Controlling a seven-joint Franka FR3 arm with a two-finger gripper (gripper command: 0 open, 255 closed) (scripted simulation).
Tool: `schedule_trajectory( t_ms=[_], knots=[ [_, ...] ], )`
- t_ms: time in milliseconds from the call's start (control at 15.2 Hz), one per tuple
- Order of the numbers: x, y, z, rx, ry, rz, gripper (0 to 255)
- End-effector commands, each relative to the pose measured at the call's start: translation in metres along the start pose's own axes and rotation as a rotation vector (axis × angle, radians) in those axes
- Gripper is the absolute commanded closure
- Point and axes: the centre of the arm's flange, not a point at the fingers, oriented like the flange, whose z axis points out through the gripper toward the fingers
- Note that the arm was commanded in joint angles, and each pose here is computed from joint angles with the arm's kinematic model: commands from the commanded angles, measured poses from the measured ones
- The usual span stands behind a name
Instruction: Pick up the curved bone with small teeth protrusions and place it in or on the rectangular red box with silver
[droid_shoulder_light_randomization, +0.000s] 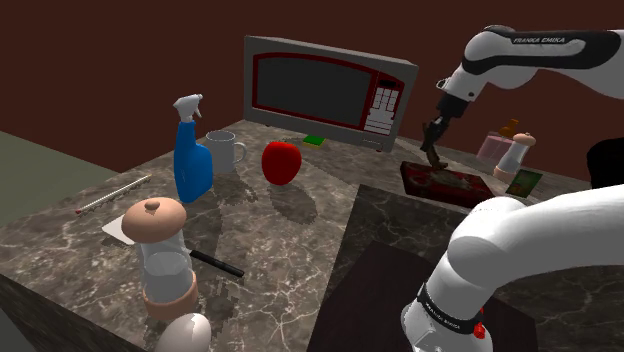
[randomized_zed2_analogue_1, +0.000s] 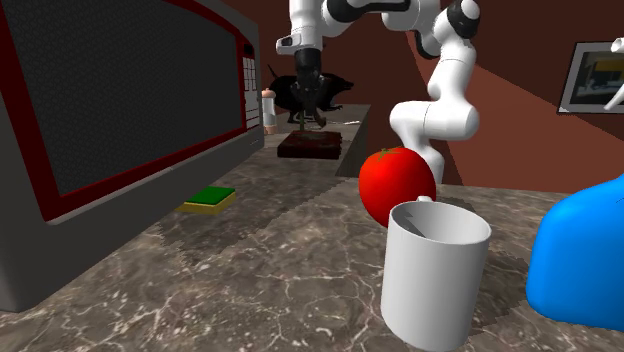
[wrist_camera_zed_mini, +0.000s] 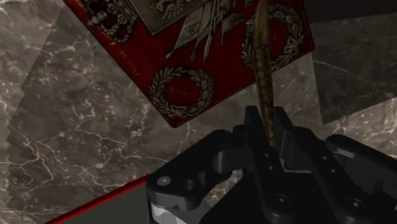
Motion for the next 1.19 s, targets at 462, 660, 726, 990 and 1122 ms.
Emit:
schedule_trajectory(
  t_ms=[462, 660, 726, 990, 1122],
  knots=[
    [-0.097, 0.048, -0.018, 0.000, 0.000, -0.001, 255],
    [-0.099, 0.051, -0.003, 0.000, 0.000, -0.001, 255],
    [-0.100, 0.051, 0.002, 0.000, 0.000, -0.001, 255],
    [-0.103, 0.055, 0.023, 0.000, 0.000, -0.001, 255],
    [-0.104, 0.057, 0.033, 0.000, 0.000, -0.001, 255]
  ],
)
